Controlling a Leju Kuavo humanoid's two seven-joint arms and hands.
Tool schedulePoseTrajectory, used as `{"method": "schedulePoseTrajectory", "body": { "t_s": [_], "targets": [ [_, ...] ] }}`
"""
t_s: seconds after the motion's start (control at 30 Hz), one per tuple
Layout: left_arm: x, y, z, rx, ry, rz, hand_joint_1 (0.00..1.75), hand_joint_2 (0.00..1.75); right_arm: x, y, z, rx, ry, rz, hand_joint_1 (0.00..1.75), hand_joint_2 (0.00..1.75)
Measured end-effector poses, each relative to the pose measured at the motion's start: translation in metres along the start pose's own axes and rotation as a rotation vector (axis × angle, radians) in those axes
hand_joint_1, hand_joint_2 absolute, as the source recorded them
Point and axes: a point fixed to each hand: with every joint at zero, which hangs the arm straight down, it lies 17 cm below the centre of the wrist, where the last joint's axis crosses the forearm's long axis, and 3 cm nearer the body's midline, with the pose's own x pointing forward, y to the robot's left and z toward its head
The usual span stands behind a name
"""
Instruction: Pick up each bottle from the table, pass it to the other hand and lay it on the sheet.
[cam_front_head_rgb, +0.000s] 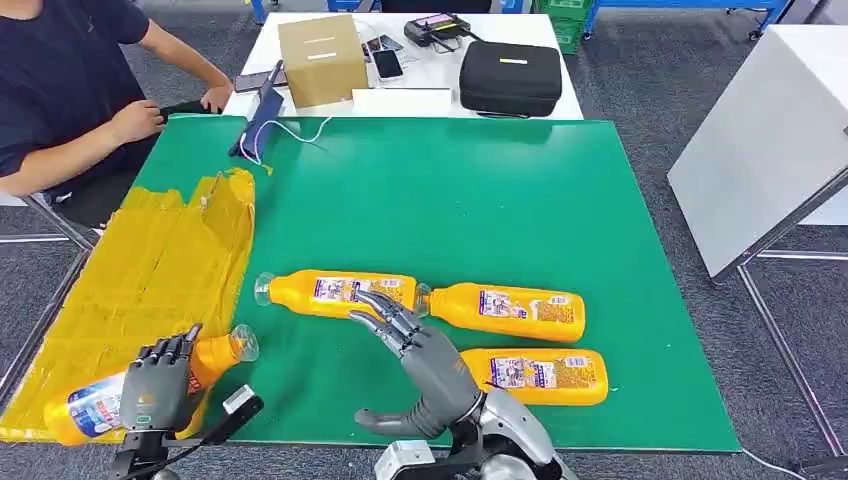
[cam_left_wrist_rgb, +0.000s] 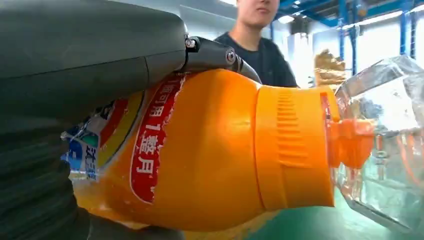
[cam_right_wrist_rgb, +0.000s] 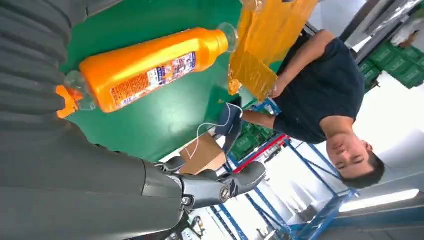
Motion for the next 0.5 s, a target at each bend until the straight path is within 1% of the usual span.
{"method": "schedulePoseTrajectory", "body": {
  "t_s": [0.1,0.13,0.4,0.5],
  "targets": [
    [0.013,-0.006,0.004,-0.015,-0.090,0.009,0.00,0.00,0.002,0.001,-0.003,0.009,-0.009,-0.008,0.00,1.75],
    [0.016,-0.006,0.004,-0.015,-0.104,0.009,0.00,0.00,0.002,0.001,-0.005,0.013,-0.007,-0.011,0.00,1.75],
    [0.034,-0.009,0.007,-0.019,-0.133,0.043,0.00,0.00,0.000,-0.002,-0.010,0.013,0.004,-0.005,0.00,1.75],
    [0.040,-0.001,0.012,-0.001,-0.155,0.056,0.00,0.00,0.000,-0.002,-0.010,0.012,0.005,-0.005,0.00,1.75]
  ]
}}
